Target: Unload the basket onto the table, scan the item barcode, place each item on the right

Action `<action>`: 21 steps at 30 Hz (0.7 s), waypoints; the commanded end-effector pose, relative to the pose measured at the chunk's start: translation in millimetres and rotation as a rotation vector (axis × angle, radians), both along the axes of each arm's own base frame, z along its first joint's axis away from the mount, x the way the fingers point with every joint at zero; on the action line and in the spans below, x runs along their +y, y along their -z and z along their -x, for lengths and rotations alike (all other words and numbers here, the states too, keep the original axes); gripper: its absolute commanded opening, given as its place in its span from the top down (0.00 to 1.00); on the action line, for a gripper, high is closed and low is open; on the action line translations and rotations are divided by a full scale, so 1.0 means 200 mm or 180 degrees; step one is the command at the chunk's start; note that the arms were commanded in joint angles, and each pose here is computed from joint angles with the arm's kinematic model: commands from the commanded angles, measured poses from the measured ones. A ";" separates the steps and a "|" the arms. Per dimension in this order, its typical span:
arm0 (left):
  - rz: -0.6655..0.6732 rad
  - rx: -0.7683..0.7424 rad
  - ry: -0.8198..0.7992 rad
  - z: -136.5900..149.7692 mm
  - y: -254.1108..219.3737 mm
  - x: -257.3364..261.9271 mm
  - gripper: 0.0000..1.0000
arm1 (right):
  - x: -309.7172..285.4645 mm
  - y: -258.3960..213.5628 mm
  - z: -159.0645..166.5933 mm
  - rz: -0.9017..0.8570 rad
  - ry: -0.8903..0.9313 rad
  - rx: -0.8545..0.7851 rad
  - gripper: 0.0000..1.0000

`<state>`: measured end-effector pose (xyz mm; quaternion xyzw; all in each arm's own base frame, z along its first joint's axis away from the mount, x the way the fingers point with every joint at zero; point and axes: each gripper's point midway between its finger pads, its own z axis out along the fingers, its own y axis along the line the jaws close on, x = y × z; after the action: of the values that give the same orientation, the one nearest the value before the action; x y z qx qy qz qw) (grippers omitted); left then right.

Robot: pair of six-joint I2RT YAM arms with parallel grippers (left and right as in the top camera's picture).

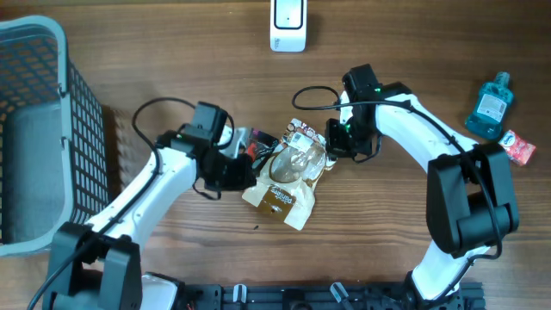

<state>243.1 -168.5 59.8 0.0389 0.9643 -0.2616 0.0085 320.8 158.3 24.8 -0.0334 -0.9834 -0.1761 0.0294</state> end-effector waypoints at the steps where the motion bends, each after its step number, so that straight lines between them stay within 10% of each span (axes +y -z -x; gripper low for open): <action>1: 0.0100 0.0049 -0.0029 0.03 0.02 -0.06 0.96 | -0.04 0.04 -0.01 0.0099 0.0027 0.0009 0.95; 21: 0.0142 -0.0314 -0.0069 0.05 0.26 -0.06 0.96 | -0.03 0.03 -0.01 0.0094 0.0103 0.0021 0.95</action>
<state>237.7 -183.1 18.1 0.0548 0.9554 -0.2837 0.0612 323.8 155.8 24.0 -0.0397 -0.9843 -0.1701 0.0236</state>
